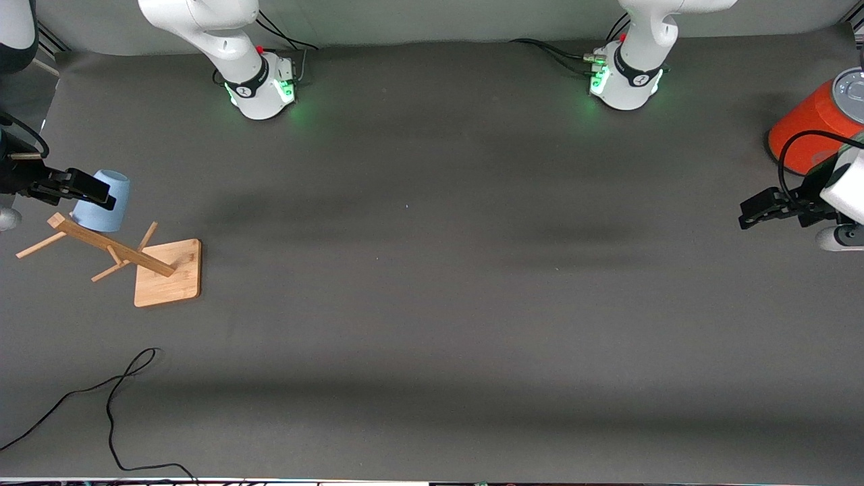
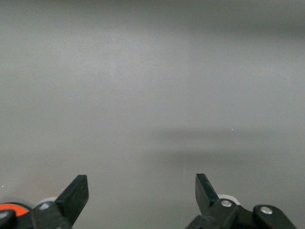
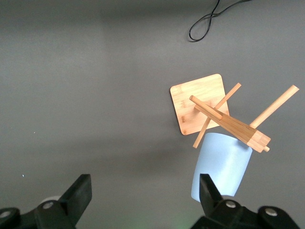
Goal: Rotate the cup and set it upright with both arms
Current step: 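Reach the right gripper to the light blue cup on the wooden stand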
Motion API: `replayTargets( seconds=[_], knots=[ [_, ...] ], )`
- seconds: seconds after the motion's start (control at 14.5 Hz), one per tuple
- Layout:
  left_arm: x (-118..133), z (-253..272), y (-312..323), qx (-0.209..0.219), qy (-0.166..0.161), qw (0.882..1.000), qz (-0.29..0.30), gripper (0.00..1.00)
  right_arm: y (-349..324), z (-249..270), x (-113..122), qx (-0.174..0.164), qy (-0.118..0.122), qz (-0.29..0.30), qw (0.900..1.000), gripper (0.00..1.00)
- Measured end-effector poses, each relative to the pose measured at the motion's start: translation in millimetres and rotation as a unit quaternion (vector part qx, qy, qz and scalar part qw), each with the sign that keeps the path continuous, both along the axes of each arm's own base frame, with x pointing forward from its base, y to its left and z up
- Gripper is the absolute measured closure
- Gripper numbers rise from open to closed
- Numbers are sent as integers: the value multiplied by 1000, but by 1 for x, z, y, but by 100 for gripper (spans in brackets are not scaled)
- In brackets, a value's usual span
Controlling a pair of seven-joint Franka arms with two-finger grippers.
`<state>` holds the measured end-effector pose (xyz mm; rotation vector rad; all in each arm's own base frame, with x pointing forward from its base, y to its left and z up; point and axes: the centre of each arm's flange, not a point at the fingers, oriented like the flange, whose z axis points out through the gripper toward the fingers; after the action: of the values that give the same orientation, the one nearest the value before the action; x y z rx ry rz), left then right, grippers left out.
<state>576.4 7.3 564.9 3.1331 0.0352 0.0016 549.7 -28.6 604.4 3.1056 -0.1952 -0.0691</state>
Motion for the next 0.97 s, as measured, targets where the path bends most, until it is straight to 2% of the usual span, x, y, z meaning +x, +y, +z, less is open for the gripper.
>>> replayTargets(
  seconds=[0.62,0.97],
  knots=[
    [11,-2,-12,3,-27,1000,-11,0,1,0,1,1,-3,2,1000,0],
    [18,-6,-10,5,-25,1000,-11,0,6,-1,0,3,-1,38,999,0]
  ],
)
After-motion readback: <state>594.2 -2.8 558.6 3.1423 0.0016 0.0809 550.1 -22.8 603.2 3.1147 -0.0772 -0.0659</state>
